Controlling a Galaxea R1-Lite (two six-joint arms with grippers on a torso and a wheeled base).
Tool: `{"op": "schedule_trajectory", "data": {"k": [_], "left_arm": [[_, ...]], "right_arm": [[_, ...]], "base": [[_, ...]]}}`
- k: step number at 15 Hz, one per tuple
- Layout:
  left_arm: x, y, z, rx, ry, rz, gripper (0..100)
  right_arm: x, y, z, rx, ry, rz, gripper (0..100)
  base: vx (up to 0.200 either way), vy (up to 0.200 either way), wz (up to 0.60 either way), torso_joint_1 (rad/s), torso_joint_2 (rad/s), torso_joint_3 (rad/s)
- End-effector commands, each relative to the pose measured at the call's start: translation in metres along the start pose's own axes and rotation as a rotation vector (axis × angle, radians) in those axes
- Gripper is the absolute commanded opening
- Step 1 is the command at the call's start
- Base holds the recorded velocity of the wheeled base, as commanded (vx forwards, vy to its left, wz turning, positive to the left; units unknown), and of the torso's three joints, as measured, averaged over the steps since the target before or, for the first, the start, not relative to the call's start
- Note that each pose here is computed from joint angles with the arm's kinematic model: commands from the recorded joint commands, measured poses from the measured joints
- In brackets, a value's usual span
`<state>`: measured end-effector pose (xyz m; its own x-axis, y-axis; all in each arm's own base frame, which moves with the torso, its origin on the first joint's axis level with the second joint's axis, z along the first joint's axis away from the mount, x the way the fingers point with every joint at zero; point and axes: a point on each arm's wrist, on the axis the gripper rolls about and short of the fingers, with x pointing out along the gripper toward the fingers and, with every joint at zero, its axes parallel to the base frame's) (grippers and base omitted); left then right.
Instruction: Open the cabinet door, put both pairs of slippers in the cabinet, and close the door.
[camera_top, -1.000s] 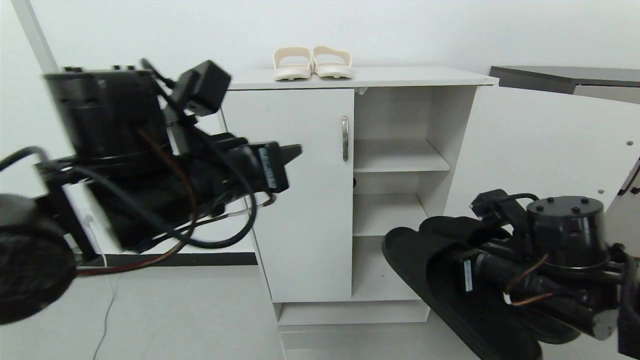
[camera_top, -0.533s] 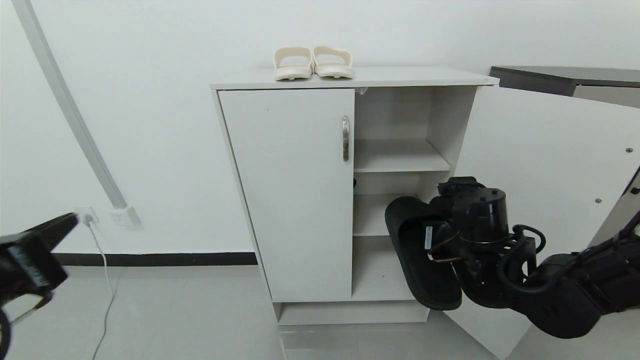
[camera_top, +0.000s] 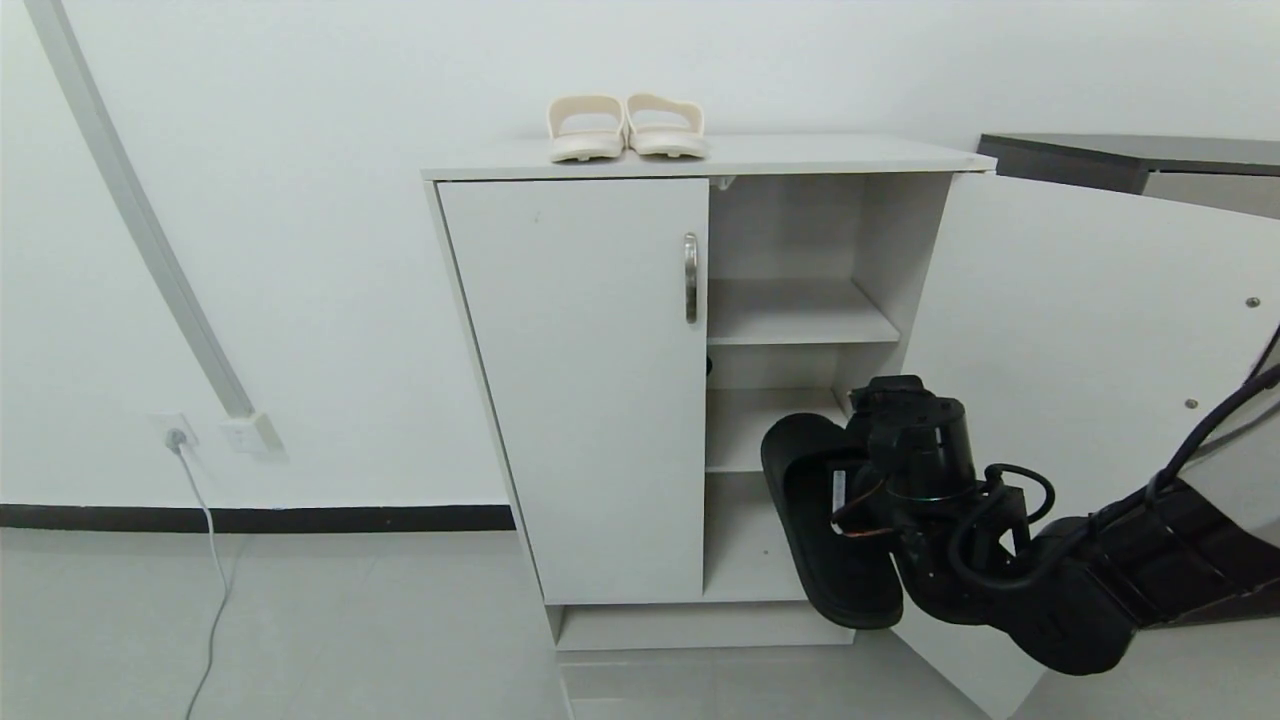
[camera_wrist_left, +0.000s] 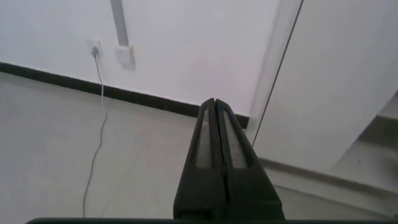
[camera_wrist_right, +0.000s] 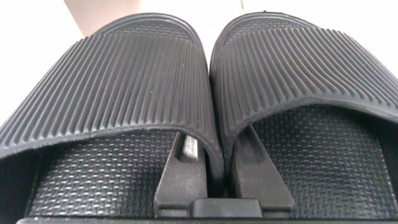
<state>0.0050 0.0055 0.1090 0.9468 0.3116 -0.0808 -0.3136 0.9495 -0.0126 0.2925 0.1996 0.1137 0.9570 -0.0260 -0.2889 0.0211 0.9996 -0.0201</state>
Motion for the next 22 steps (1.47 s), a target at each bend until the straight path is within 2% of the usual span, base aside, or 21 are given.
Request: {"op": "schedule_trajectory", "data": {"k": [1,2,3,4,5,6,7,9,10,11,12,14,16,19,22], "left_arm": [[-0.020,0.004,-0.027,0.032,-0.057,-0.046,0],[-0.020,0.003,-0.030,0.047,-0.025,-0.103,0],[-0.020,0.001,-0.028,0.059,-0.045,-0.176,0],[-0.020,0.001,-0.028,0.067,-0.044,-0.211,0],[-0.021,-0.001,-0.034,0.077,0.021,-0.311,0],[-0.020,-0.002,-0.033,0.065,0.007,-0.331,0],[-0.020,-0.002,-0.033,0.069,0.002,-0.328,0],[-0.021,-0.001,-0.033,0.097,-0.011,-0.368,0],[-0.024,0.001,-0.034,0.097,-0.063,-0.436,0],[-0.026,0.002,-0.035,0.093,-0.090,-0.385,0],[-0.025,0.004,-0.035,0.081,-0.087,-0.304,0],[-0.026,0.003,-0.035,0.049,-0.082,-0.342,0],[-0.026,0.003,-0.035,0.043,-0.082,-0.371,0],[-0.026,0.003,-0.035,0.032,-0.082,-0.369,0],[-0.026,0.003,-0.035,0.032,-0.080,-0.367,0]], "right_arm": [[0.000,0.001,-0.001,-0.003,0.003,0.003,0],[0.000,0.002,0.000,-0.001,-0.001,0.003,0],[0.000,0.002,0.001,0.001,-0.003,0.005,0],[0.000,0.003,0.002,0.003,-0.007,0.009,0],[0.003,0.005,0.002,0.003,-0.007,0.012,0],[0.006,0.007,0.000,0.001,-0.004,0.013,0],[0.008,0.008,0.000,0.004,-0.010,0.015,0],[0.010,0.010,0.002,-0.001,-0.028,0.018,0],[0.010,0.011,0.003,0.001,-0.037,0.021,0],[0.010,0.011,0.003,0.000,-0.041,0.019,0],[0.009,0.011,0.004,0.004,-0.046,0.018,0],[0.009,0.012,0.004,0.010,-0.054,0.020,0],[0.011,0.019,-0.001,0.011,-0.057,0.012,0],[0.027,0.036,-0.006,0.049,-0.123,-0.071,0],[0.024,0.046,-0.015,0.033,-0.114,-0.059,0]], "base": [[0.000,0.000,0.00,0.000,0.00,0.000],[0.000,0.000,0.00,0.000,0.00,0.000],[0.000,0.000,0.00,0.000,0.00,0.000],[0.000,0.000,0.00,0.000,0.00,0.000],[0.000,0.000,0.00,0.000,0.00,0.000],[0.000,0.000,0.00,0.000,0.00,0.000],[0.000,0.000,0.00,0.000,0.00,0.000],[0.000,0.000,0.00,0.000,0.00,0.000],[0.000,0.000,0.00,0.000,0.00,0.000],[0.000,0.000,0.00,0.000,0.00,0.000],[0.000,0.000,0.00,0.000,0.00,0.000],[0.000,0.000,0.00,0.000,0.00,0.000],[0.000,0.000,0.00,0.000,0.00,0.000],[0.000,0.000,0.00,0.000,0.00,0.000],[0.000,-0.067,0.00,0.001,0.00,0.001]]}}
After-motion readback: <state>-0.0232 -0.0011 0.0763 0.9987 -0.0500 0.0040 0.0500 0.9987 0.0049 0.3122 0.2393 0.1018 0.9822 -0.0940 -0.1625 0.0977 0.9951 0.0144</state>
